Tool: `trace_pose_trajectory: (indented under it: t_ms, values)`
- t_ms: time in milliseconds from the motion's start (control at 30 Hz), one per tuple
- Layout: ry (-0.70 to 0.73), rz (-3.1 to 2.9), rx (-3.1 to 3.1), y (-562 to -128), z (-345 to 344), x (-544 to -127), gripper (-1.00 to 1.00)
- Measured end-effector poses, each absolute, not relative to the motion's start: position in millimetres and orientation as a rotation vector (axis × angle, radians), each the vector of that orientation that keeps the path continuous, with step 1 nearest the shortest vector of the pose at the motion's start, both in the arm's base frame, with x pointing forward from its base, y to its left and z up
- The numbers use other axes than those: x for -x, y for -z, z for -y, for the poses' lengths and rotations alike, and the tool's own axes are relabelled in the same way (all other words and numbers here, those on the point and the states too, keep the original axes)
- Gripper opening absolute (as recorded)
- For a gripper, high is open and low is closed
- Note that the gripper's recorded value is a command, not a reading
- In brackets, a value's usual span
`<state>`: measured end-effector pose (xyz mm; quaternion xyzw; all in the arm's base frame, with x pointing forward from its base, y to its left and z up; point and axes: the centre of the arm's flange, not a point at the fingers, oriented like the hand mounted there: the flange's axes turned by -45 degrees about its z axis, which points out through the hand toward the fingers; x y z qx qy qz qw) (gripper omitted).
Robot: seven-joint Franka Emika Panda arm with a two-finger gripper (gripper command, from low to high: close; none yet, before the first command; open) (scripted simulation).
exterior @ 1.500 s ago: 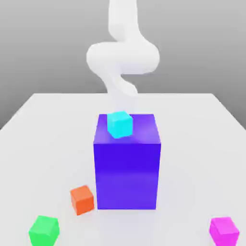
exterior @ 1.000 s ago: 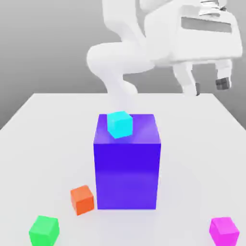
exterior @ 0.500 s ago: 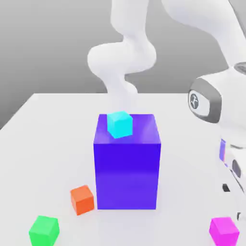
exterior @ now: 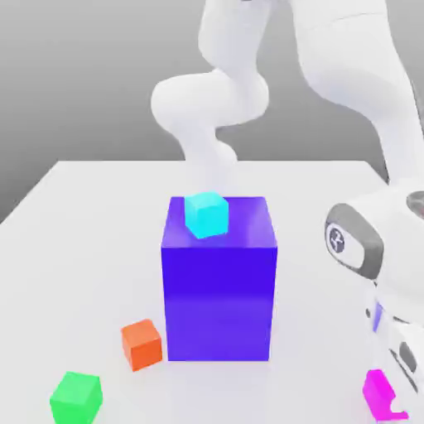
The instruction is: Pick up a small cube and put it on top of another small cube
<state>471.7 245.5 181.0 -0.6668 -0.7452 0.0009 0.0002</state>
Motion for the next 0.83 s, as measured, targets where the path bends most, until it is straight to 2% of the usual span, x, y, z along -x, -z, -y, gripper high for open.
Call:
trace_pose_trajectory:
  t_ms: [167,300,433,567,700,733,833]
  values:
    - [-0.007,2.247,2.204,-206.0,-137.8,-508.0,-1.0]
    - [-0.011,2.155,2.295,-218.3,-38.0,-519.9,-1.0]
    - [-0.01,2.056,2.382,-229.8,62.2,-512.0,-1.0]
    - [-0.004,1.946,2.466,-237.7,162.6,-484.0,-1.0]
    - [0.0,1.918,2.487,-193.6,188.4,-474.7,-1.0]
    - [-0.001,1.916,2.488,-183.9,189.3,-473.7,1.0]
    - [-0.001,1.915,2.488,-183.9,189.3,-473.7,1.0]
